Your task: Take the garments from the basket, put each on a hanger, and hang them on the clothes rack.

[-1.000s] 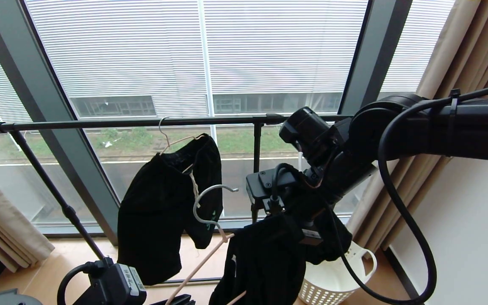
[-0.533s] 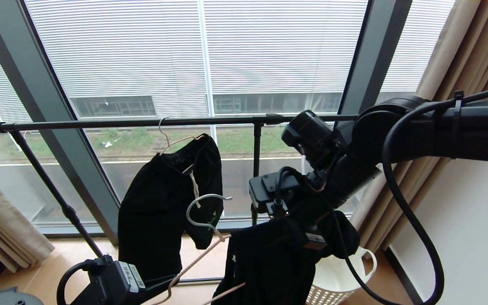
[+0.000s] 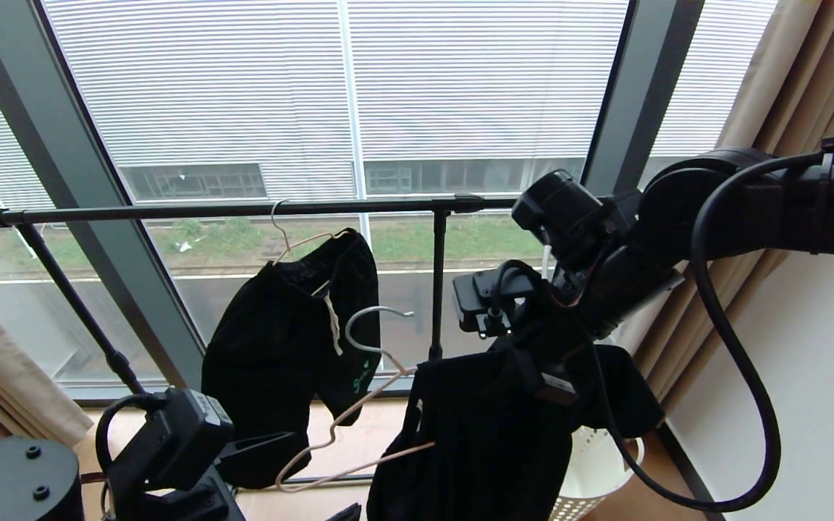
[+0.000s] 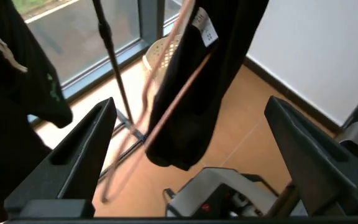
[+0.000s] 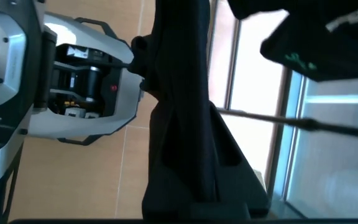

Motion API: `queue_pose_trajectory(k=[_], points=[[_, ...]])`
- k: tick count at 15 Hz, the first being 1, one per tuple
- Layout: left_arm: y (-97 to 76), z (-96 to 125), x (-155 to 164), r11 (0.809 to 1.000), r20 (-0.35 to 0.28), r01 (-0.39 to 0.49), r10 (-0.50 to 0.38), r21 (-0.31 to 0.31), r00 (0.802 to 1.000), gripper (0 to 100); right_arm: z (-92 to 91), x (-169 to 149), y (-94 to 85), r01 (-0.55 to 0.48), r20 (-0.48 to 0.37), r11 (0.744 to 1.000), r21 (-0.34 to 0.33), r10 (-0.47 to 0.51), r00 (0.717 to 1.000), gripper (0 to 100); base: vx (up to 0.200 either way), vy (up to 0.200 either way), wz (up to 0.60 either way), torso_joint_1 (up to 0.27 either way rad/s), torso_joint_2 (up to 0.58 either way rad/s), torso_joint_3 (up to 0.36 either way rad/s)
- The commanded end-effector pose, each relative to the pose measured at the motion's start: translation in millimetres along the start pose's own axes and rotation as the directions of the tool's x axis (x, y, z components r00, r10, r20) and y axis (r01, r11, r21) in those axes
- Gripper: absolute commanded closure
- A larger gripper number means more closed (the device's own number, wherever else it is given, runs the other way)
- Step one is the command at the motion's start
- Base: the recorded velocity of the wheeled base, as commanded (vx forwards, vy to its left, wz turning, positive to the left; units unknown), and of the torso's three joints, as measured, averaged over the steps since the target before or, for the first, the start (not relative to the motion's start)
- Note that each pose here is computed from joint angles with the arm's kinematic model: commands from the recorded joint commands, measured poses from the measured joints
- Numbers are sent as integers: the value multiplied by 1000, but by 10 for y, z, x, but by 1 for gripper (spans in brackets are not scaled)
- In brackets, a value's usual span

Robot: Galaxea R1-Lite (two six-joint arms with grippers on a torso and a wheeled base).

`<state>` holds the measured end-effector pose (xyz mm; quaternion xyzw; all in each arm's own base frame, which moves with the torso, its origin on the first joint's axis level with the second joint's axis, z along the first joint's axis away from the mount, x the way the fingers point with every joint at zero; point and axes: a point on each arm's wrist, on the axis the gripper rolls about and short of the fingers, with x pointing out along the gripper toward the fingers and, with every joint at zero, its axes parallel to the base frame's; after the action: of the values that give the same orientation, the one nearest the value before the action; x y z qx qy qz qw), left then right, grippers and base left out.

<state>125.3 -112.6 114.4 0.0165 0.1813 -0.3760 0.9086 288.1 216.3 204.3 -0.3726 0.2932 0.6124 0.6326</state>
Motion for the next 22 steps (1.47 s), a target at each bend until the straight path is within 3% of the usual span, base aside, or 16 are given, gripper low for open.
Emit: queue_pose_trajectory(k=[1,4,6,9,12,13,17,22], points=[[143,59,64,994,6,-9,10,-105,1000,0,0,-104,-52,73,-12,996,60,-72,997,100,0,0,0,0,0,0],[283,89,154,960,-7,43,-47,-275,999,0,26,-129,-154,134,36,967,216,-145,989,100,0,0,0,0,0,0],[367,29,207,937,-43,80,-100,-341,994,0,58,-195,-156,151,60,944,294,-176,983,100,0,0,0,0,0,0],[429,-118,384,928,-132,44,-99,-370,986,0,82,-318,-107,157,85,944,291,-189,978,100,0,0,0,0,0,0],[471,-188,498,928,-152,4,-65,-373,986,0,102,-401,-50,142,114,948,286,-181,977,100,0,0,0,0,0,0],[506,-209,580,929,-158,-44,-16,-368,987,0,99,-430,-3,122,129,951,284,-164,978,100,0,0,0,0,0,0],[533,-254,804,923,-135,-134,91,-360,987,0,112,-364,92,78,130,959,271,-117,985,100,0,0,0,0,0,0],[479,-256,835,921,-114,-120,84,-370,990,0,202,-340,281,43,134,972,232,-76,988,100,0,0,0,0,0,0]])
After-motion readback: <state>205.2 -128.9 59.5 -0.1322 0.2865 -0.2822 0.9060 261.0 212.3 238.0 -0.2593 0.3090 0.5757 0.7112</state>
